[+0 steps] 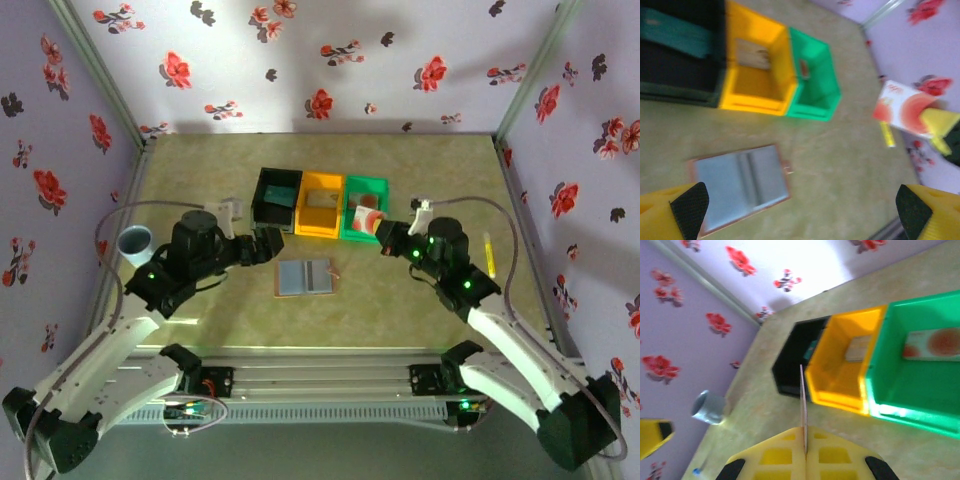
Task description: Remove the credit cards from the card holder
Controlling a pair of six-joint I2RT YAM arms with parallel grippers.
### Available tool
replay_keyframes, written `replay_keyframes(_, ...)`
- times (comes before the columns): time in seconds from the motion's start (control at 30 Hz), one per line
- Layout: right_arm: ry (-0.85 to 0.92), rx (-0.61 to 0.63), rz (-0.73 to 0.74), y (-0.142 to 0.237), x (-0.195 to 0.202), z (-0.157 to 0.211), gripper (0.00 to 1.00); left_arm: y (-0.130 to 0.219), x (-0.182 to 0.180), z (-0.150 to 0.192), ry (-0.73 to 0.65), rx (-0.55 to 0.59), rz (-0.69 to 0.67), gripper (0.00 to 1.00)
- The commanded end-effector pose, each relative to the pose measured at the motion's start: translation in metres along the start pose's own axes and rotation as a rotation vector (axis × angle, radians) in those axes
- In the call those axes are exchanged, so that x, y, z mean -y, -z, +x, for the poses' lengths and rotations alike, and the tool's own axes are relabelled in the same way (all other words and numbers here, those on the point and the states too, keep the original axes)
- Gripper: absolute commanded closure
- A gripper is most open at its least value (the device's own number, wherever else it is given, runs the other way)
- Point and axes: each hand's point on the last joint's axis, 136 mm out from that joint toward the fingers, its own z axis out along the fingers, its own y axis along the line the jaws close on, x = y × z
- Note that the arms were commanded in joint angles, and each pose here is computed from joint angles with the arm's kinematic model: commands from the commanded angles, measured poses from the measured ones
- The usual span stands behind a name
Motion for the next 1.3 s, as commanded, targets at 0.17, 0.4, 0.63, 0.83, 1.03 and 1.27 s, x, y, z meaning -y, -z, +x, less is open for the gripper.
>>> replay_keyframes(0.17,-0.077,-0.08,0.141,-0.03,0.049,-0.04,1.0,0.044,-0.071,0.002,-0.138,-0.126,-0.379,0.0)
replay_keyframes(0.4,-0.09,-0.103,0.237,-0.062,0.073,-0.058,1.0,0.053,-0.093,0.0,-0.169,-0.06,-0.455,0.0)
replay_keyframes(0.63,-0.103,-0.183,0.265,-0.1,0.091,-0.055,1.0,0.048,-0.102,0.009,-0.153,-0.036,-0.454,0.0)
replay_keyframes(0.83,-0.123,-0.259,0.257,-0.128,0.103,-0.043,1.0,0.042,-0.105,0.011,-0.156,-0.055,-0.46,0.0)
replay_keyframes(1.03,-0.153,-0.324,0.248,-0.15,0.114,-0.025,1.0,0.039,-0.106,0.013,-0.162,-0.071,-0.458,0.0)
replay_keyframes(1.27,-0.156,-0.362,0.278,-0.168,0.127,-0.014,1.0,0.037,-0.106,0.014,-0.166,-0.075,-0.455,0.0)
